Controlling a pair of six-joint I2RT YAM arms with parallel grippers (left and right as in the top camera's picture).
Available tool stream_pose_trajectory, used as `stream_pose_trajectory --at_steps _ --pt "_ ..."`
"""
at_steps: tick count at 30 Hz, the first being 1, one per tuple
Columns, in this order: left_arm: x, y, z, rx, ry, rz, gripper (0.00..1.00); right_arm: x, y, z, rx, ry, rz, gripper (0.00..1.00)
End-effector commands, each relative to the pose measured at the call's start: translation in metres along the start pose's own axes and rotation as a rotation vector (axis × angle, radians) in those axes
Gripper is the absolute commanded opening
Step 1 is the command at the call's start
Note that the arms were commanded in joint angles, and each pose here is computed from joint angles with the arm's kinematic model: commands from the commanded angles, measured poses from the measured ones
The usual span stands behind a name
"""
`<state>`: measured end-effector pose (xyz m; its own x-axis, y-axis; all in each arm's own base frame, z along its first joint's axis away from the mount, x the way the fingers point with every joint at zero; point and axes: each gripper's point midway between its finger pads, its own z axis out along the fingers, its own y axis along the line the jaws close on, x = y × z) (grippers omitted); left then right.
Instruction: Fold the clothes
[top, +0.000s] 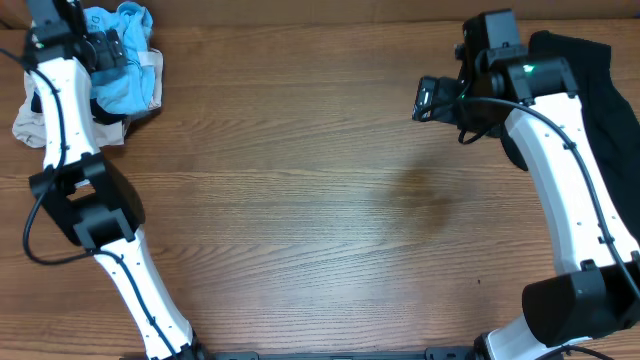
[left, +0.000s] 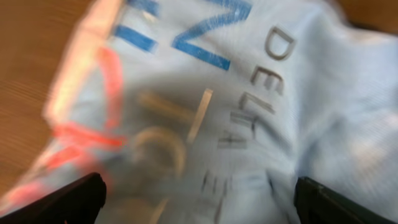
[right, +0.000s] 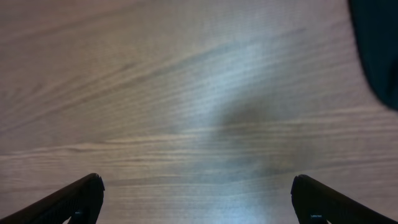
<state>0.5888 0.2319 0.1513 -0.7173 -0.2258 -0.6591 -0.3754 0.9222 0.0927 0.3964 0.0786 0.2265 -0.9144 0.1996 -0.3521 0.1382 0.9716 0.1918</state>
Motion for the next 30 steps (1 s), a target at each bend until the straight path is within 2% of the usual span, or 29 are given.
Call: stream_pose_trajectory --at_steps 1,7,11,15,23,30 --pt "-0.085 0.003 -0.15 -0.001 -0.255 0.011 1.0 -0.026 0.006 -0.088 -0.031 -0.233 -0.04 1.0" --pt "-0.101 -0.002 -0.252 0.019 -0.371 0.017 1.0 -0.017 -0.008 -0.198 -0.01 -0.453 -0.025 1.0" --pt "-0.106 0.001 -0.276 0.018 -0.412 0.012 1.0 0.012 -0.006 -0.246 -0.091 -0.529 -0.036 1.0" --pt "-0.105 0.001 -0.276 0.018 -0.409 0.013 1.0 0.033 -0.006 -0.276 -0.146 -0.588 -0.048 1.0" --pt "-0.099 0.001 -0.272 0.019 -0.382 0.016 1.0 0.049 -0.011 -0.301 -0.17 -0.654 -0.049 1.0" --pt "-0.099 0.001 -0.272 0.019 -0.381 0.016 1.0 0.048 -0.016 -0.288 -0.128 -0.61 -0.042 1.0"
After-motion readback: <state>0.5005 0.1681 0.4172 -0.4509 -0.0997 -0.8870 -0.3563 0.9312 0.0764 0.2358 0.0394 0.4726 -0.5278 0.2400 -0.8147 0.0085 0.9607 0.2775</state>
